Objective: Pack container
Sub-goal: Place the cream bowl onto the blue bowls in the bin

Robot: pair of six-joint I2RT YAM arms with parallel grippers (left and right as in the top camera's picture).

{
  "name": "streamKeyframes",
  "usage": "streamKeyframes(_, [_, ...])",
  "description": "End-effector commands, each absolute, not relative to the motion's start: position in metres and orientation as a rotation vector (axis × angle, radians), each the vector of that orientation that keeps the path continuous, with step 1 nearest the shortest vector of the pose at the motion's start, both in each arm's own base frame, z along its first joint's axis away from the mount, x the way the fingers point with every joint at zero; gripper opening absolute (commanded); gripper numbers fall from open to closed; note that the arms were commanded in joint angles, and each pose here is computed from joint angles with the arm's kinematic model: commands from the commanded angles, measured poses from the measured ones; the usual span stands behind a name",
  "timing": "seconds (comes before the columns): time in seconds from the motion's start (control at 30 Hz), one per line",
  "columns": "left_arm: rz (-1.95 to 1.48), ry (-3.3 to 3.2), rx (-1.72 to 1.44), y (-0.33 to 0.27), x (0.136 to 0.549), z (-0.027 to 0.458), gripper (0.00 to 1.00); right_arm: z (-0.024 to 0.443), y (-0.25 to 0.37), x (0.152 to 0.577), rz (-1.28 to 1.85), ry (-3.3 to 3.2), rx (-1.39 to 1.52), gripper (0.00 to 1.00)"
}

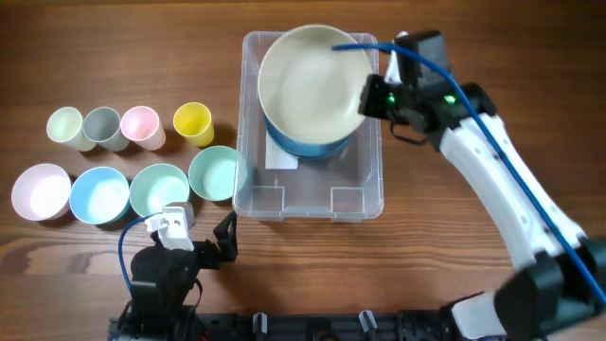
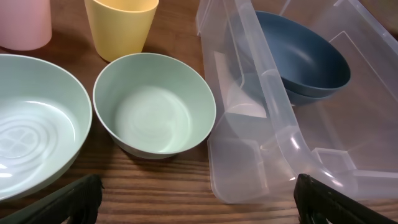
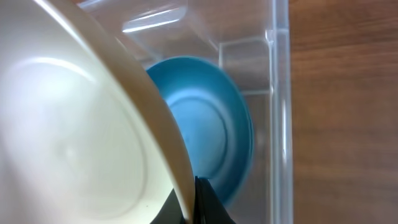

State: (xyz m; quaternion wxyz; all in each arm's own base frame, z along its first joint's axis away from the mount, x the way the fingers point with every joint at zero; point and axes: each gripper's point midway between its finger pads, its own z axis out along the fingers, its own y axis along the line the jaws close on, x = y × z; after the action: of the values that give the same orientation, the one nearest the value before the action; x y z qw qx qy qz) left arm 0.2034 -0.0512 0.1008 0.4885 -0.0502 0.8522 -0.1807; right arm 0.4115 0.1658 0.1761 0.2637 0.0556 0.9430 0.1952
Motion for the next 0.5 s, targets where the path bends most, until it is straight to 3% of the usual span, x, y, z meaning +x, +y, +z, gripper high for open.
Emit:
streamKeyframes(0.0, [-0.445,2.066,-0.086,-0.055,0.203,0.101,1.00,0.182,0.183,0.428,0.592,2.510,0.029,0.18])
streamKeyframes(0.07, [-0.446,2.066,-0.086,-0.055,0.203,0.101,1.00,0.190,0.184,0.426,0.600,2.509,0.012,0.40])
streamKeyframes(0.17, [-0.446,2.066,-0.086,-0.055,0.203,0.101,1.00,0.238,0.182,0.426,0.606,2.457,0.014,0.48])
streamKeyframes(0.2, [-0.446,2.066,-0.086,-0.055,0.203,0.101,1.00,0.262,0.188,0.423,0.657,2.427,-0.011,0.46])
streamKeyframes(0.3, [-0.446,2.066,-0.086,-0.055,0.203,0.101,1.00,0.298,0.205,0.402,0.766,2.432,-0.076,0.23])
streamKeyframes(0.43, [-0.446,2.066,-0.086,-0.055,0.203,0.101,1.00,0.251,0.238,0.366,0.619,2.625,-0.161,0.20])
streamKeyframes(0.47, [-0.446,2.066,-0.086,-0.055,0.203,0.101,1.00,0.240,0.246,0.360,0.581,2.655,-0.220,0.08])
